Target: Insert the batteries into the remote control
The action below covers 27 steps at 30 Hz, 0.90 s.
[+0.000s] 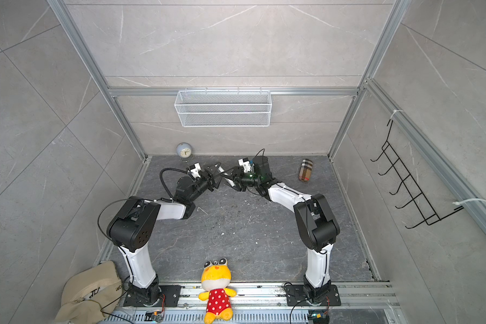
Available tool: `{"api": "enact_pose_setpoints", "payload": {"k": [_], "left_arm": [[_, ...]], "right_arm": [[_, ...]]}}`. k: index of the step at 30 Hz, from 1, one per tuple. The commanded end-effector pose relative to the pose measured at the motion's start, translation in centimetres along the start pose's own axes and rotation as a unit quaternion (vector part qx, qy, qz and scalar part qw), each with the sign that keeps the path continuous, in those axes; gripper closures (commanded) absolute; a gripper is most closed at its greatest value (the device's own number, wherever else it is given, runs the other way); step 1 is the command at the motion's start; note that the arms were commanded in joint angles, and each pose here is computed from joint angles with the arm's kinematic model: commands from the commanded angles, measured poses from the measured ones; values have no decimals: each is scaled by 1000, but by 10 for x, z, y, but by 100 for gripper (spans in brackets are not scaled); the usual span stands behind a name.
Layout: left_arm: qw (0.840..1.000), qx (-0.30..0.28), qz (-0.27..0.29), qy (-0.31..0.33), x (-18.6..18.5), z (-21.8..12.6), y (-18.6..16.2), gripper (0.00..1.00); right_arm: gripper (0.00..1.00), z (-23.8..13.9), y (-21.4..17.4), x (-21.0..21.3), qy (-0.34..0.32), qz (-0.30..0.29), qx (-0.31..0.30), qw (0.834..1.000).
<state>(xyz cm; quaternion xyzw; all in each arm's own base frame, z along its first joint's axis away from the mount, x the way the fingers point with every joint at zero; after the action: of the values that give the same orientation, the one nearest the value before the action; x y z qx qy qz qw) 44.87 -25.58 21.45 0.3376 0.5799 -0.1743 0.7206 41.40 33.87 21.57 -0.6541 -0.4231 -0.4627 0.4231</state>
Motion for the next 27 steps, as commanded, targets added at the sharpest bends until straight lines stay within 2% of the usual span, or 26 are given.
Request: {"api": "enact_pose_setpoints", "payload": {"k": [1, 19, 27], "left_arm": [[999, -9, 10, -48, -30, 7, 6, 19], [998, -26, -3, -59, -28, 5, 11, 38], [998, -36, -4, -56, -27, 1, 14, 42]], "right_arm": [[51, 3, -6, 24, 26, -28, 13, 999], [51, 13, -7, 22, 19, -26, 22, 999], [51, 15, -7, 21, 16, -28, 22, 999]]}}
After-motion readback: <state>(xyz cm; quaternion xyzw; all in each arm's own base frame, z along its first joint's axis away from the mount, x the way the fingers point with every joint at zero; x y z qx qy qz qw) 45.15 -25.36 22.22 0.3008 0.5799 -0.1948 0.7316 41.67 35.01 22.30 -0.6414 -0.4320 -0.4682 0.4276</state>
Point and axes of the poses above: each gripper's point midway between its finger pads, its own z axis out along the fingers, its own x axis along the line the jaws close on, y = z × x, the point moved 1 cm from there along -z, back along the fingers, and after that the axes turned 15 degrees about z, right-handed, at the moved point
